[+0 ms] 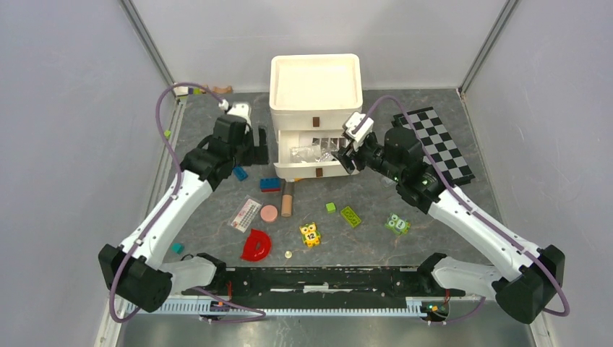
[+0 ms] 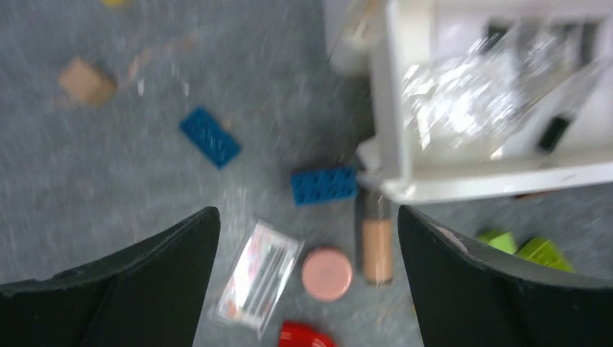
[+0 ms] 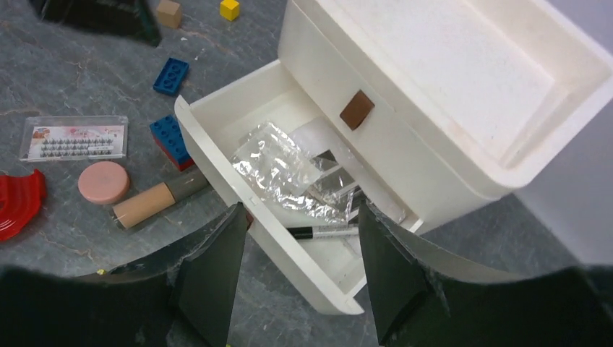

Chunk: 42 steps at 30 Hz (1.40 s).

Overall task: Organize the makeup
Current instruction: Pick up the makeup tool from the center of the board.

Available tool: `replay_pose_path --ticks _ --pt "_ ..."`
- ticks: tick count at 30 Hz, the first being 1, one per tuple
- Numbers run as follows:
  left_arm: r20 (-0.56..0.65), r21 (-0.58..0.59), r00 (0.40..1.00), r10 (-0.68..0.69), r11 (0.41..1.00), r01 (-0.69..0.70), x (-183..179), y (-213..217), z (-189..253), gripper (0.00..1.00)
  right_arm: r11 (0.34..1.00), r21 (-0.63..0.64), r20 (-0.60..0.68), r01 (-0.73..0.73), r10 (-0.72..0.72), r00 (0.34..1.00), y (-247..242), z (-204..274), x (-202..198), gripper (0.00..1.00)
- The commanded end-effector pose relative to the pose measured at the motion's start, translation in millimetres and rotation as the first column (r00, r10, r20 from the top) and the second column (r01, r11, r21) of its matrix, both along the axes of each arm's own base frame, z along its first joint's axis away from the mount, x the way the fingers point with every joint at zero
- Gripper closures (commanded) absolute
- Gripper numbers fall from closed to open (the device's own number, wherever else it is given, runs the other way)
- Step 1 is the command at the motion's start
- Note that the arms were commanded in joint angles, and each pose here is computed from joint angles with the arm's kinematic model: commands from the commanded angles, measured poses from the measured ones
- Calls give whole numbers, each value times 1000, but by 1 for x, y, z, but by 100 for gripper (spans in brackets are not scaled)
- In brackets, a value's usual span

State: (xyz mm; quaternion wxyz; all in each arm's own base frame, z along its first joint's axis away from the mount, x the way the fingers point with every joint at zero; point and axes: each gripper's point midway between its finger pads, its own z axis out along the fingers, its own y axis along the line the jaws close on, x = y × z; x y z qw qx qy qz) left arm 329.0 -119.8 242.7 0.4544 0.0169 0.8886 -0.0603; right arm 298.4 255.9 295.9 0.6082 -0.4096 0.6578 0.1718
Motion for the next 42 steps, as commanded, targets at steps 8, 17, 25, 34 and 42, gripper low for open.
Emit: replay_pose_path --ticks 8,17,25,34,42 --pt "-346 44 909 231 972 -230 -84 44 -137 0 995 18 -186 96 -91 978 -25 -58 -25 32" --pt "-305 51 879 366 928 -369 -85 60 -180 0 998 -10 -207 57 -58 977 -27 -73 -36 29" --pt "-327 137 872 364 931 -337 -73 61 -195 0 999 -30 -207 42 -47 977 -29 -79 -41 27" --pt "-447 172 829 336 942 -289 -86 54 -217 0 999 -27 -219 27 -32 975 -28 -84 -44 26" --pt "-496 121 804 327 943 -308 -94 45 -229 3 999 -26 -234 20 -25 972 -26 -88 -45 25"
